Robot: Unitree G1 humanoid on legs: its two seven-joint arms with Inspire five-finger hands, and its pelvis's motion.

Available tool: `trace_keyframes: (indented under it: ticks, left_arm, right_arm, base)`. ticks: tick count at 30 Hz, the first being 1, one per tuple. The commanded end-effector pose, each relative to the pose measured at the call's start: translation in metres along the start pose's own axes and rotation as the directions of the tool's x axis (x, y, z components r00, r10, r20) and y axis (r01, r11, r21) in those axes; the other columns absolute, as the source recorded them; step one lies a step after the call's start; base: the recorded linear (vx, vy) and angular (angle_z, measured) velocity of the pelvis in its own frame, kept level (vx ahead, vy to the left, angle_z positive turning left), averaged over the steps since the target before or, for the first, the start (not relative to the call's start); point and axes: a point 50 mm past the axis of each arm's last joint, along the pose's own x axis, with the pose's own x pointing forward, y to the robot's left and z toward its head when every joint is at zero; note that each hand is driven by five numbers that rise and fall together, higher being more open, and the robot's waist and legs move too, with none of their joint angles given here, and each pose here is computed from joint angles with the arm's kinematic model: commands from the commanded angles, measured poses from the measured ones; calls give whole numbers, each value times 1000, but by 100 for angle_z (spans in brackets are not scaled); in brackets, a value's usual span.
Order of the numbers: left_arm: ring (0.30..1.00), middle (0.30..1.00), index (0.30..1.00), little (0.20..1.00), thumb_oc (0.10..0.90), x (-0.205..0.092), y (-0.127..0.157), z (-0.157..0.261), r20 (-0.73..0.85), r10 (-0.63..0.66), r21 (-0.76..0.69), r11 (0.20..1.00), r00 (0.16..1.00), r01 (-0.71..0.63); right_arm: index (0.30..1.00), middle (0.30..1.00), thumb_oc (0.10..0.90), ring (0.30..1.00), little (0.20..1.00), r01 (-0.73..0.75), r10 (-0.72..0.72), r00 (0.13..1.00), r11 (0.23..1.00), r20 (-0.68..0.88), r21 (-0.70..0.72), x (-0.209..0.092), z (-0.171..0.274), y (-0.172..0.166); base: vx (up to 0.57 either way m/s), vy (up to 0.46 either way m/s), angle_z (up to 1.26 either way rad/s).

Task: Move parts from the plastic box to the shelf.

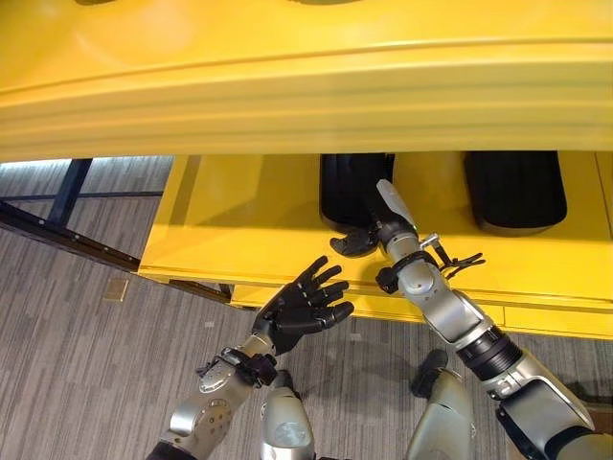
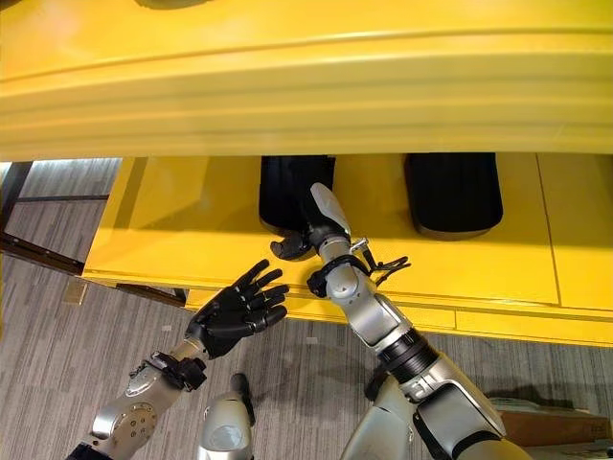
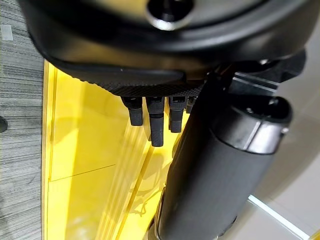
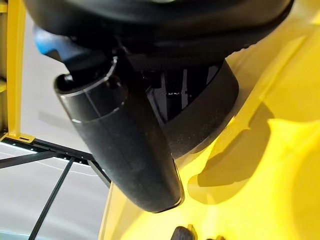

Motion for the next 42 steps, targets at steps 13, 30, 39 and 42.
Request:
trace_keyframes:
  ticks: [13,30,39,42]
  left_arm:
    - [1000,1000,1000,1000,900,10,-41,34,173,-183,39,983,968,179]
    - [1000,1000,1000,1000,900,9,-37,34,149,-191,27,982,970,190]
    - [1000,1000,1000,1000,900,9,-36,34,127,-205,32,979,970,202]
    - [1000,1000,1000,1000,900,10,-36,35,129,-205,31,979,970,202]
  right_arm:
    - [1000,1000,900,1000,1000,74,-64,963,997,262,-28,-7,45,-2]
    - [1000,1000,900,1000,1000,335,-32,853,799,520,-500,-4,97,-33]
    - [1000,1000,900,1000,1000,373,-27,840,754,542,-541,-1,105,-40]
    - [1000,1000,900,1000,1000,401,-50,828,749,558,-527,-2,106,-43]
  base:
    - [0,0,0]
    - [6,-2,0]
    - [4,-4,-1]
    - [0,0,0]
